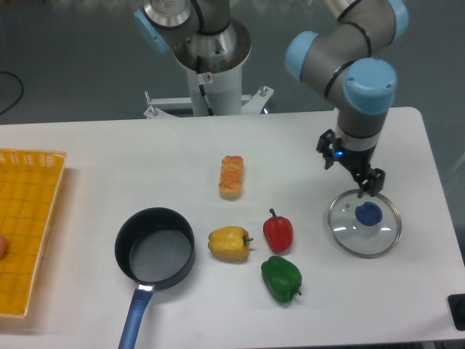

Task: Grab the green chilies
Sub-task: 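Move the gripper from above the glass lid toward the green bell pepper, then lower the open gripper over the green bell pepper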

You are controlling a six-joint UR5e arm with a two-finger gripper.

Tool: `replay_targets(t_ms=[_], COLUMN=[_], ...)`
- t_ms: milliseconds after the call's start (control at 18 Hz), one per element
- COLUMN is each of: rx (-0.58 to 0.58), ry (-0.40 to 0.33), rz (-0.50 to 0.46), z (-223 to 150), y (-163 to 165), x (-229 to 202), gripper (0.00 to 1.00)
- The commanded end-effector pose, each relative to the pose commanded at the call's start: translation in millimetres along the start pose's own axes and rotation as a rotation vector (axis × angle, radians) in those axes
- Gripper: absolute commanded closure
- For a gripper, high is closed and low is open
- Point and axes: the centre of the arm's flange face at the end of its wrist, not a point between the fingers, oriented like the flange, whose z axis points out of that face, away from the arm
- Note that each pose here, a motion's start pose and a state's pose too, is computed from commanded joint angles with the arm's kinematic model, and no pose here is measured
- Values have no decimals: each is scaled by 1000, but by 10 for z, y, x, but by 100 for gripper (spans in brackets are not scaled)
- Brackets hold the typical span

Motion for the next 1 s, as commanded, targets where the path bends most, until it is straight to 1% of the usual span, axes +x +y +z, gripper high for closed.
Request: replay_targets(t_ms=[167, 278, 389, 444, 500, 556, 611, 833, 889, 1000], rx=[5, 9, 9, 11, 9, 7, 4, 5, 5, 5], ry=[2, -5, 5, 10, 17, 26, 36, 35, 35, 35], rz=[-18, -1, 20, 11, -27, -77, -95, -120, -146, -244], z=[7, 12, 148, 216, 299, 379, 468, 587, 587, 587], y=[-346, -527, -680, -780, -909, -957, -984, -979, -970, -962], x=[102, 96, 30, -12, -44, -60, -69, -107, -111, -116], gripper=[0, 0, 0, 0, 0, 0, 0, 0, 0, 0])
